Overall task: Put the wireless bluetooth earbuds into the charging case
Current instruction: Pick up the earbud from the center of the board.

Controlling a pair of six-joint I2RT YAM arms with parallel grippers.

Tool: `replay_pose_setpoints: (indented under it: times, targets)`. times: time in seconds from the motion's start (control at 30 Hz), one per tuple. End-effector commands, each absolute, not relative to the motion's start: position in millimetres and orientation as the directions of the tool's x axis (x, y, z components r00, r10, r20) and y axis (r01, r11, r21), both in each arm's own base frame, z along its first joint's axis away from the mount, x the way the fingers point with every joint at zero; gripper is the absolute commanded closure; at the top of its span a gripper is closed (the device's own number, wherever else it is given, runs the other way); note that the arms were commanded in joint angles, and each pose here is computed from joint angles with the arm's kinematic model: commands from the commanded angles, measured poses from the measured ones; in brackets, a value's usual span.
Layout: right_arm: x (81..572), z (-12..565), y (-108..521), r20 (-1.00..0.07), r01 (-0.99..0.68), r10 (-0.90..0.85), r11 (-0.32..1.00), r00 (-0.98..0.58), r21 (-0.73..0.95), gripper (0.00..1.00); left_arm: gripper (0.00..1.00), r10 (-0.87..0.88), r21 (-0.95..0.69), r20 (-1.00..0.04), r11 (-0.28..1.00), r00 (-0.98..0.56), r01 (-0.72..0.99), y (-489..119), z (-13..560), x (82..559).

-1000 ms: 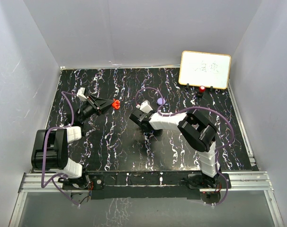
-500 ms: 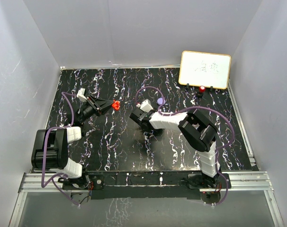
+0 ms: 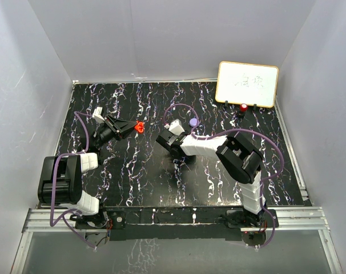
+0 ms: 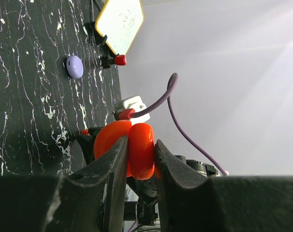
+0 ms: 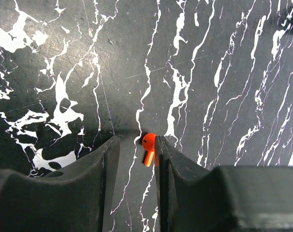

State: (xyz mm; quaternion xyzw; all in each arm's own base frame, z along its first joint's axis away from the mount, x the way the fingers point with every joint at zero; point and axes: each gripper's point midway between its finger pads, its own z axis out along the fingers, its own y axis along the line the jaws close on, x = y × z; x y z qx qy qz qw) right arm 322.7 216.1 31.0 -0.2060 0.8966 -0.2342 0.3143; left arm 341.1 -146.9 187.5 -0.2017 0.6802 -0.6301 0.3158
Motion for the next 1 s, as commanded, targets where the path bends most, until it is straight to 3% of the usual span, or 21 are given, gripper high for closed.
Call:
replay_pose_setpoints:
  times: [0.0,0.97]
  targets:
    - [324,39,218,-0.522,-0.159,-0.459,0.84,-0.719,-0.519,0.66,1.0,-0.66,-0.978,-0.208,0.13,-0.722,0.163,-146,194,337]
    - [325,50,188,-0.566,-0.026,-0.373,0.85,-0.735,-0.526,0.69,1.0,-0.661,-0.979,-0.205,0.131,-0.721,0.158,-146,191,338]
